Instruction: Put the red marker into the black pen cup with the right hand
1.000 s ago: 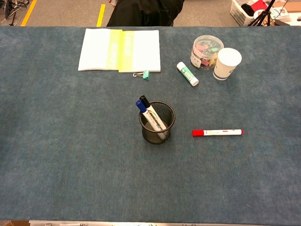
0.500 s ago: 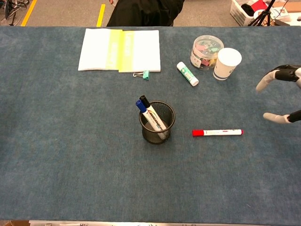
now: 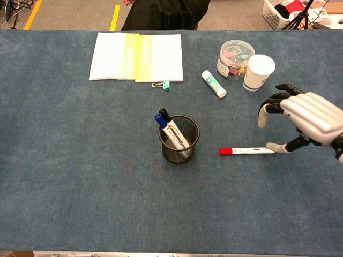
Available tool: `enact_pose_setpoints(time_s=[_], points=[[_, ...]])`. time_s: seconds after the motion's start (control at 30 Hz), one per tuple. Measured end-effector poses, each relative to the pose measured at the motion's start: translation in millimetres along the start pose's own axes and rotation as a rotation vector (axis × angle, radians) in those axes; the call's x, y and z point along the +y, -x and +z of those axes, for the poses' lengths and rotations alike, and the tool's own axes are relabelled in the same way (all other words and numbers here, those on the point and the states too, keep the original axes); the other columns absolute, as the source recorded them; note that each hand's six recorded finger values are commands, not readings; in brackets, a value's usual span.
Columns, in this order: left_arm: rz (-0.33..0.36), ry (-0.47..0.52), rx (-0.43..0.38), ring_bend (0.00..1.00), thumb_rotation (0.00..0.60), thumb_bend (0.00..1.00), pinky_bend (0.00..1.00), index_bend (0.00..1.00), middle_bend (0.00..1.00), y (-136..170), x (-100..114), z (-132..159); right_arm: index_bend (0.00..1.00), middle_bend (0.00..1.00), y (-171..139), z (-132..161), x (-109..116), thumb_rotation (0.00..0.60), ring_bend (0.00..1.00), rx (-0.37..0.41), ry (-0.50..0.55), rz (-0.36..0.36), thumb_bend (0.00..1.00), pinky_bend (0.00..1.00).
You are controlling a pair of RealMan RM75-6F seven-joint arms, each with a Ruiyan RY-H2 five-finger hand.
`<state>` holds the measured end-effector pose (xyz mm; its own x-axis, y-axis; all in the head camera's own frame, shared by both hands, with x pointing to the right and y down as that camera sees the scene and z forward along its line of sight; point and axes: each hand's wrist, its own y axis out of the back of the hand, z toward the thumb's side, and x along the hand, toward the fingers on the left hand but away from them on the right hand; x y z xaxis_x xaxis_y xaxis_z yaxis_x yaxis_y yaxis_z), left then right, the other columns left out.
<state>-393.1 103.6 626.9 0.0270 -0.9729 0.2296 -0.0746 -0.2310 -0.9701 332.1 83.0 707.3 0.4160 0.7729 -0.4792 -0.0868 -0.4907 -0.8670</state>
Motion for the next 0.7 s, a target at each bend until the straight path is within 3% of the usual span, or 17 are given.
enact_pose_setpoints(time_s=[0.13, 0.23, 0.47, 0.7], points=[[-0.001, 0.001, 0.001, 0.18, 0.600, 0.15, 0.15, 0.28, 0.22, 0, 0, -1, 0.50, 0.37, 11, 11, -16, 0.600, 0.19, 0.027, -0.073, 0.013, 0.12, 0.04], [0.001, 0.001, 0.000, 0.18, 0.600, 0.15, 0.15, 0.28, 0.22, 0, 0, -2, 0.50, 0.36, 19, 20, -25, 0.600, 0.17, 0.050, -0.098, 0.019, 0.18, 0.04], [0.009, 0.000, 0.000, 0.18, 0.600, 0.15, 0.15, 0.28, 0.22, -1, 3, -3, 0.50, 0.33, 33, 37, -29, 0.600, 0.11, 0.087, -0.114, -0.002, 0.26, 0.00], [0.006, -0.002, 0.011, 0.18, 0.600, 0.15, 0.15, 0.28, 0.22, 0, 4, -8, 0.50, 0.30, 42, 52, -42, 0.600, 0.07, 0.126, -0.156, 0.012, 0.26, 0.00]])
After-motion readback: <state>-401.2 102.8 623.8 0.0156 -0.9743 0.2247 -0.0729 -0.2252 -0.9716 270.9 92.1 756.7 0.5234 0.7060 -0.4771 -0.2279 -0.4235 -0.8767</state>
